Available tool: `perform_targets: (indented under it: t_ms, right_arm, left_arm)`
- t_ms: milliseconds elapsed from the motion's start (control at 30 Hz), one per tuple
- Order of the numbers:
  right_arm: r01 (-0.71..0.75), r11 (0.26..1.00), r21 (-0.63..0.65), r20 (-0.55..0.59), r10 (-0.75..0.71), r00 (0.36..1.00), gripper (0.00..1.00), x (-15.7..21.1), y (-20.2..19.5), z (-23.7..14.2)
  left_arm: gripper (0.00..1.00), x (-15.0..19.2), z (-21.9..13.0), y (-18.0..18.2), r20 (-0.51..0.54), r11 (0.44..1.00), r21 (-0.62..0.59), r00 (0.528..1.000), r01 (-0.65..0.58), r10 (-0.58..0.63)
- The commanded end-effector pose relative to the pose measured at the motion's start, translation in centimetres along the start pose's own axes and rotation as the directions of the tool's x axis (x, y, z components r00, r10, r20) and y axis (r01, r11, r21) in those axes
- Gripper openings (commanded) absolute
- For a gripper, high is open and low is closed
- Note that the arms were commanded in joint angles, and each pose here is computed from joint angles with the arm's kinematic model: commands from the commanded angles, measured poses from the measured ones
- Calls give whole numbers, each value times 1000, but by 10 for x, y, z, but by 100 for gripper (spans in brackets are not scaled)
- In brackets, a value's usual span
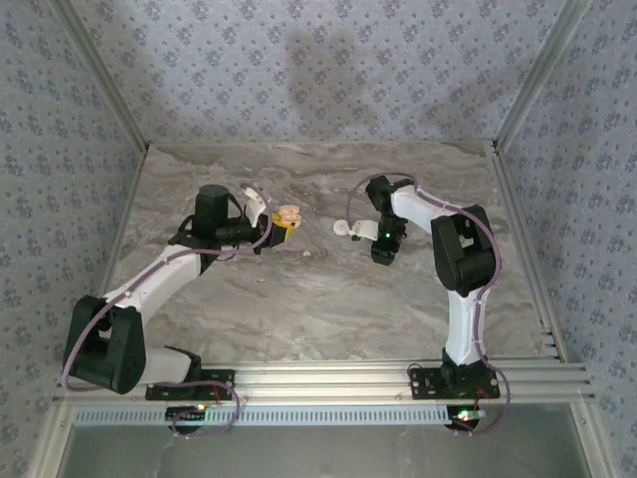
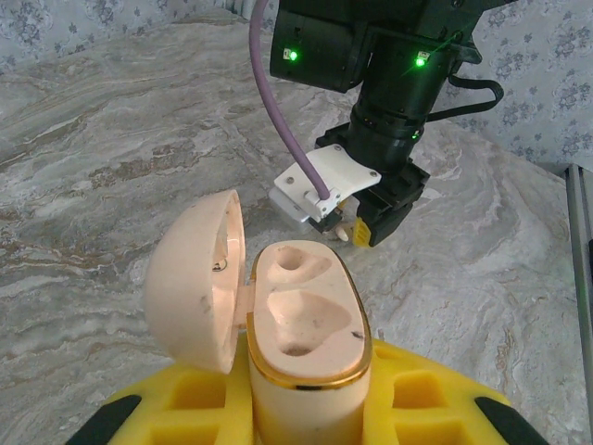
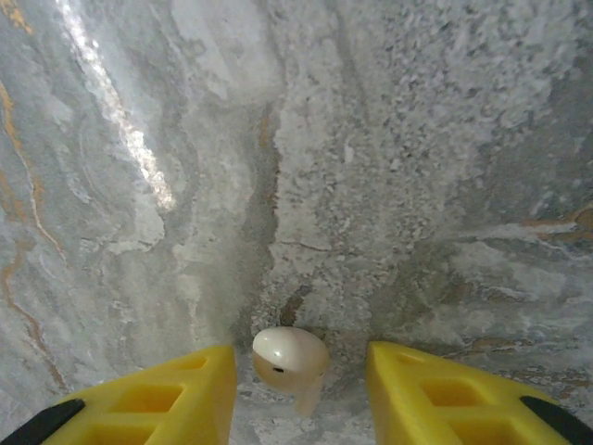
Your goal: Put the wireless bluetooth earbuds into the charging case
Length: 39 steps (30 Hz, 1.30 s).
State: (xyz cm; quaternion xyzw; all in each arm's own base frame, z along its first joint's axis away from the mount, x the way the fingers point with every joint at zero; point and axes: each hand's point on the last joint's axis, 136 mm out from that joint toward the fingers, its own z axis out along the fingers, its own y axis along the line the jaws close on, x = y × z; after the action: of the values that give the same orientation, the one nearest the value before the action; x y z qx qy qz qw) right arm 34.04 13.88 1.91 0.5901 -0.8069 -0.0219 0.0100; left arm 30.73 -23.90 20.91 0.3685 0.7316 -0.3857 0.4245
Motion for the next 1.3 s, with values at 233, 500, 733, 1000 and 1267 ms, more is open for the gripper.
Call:
perform_targets:
  t_ms: [233,500,733,1000,1267]
  right_arm:
    - [-10,1000,-16,-1,10,1000,38,0,2,20]
    - [-29,999,26,17,28,999,29,-3,-4,22]
    - [-62,996,71,58,58,997,24,-6,-7,12]
    - [-213,974,76,286,183,941,24,-23,-3,-23]
    - [-352,936,34,572,270,774,24,-41,10,-78]
  left_arm:
    - [19,-19,-6,-1,30,1000,-2,999,-16,16]
    - [19,-20,-6,0,32,1000,-5,999,-15,15]
    - [19,-17,-5,0,22,1000,-6,1000,-21,21]
    - [19,-14,3,-9,14,998,-6,998,-68,68]
    - [19,-20,19,-19,84,994,-45,991,-100,103]
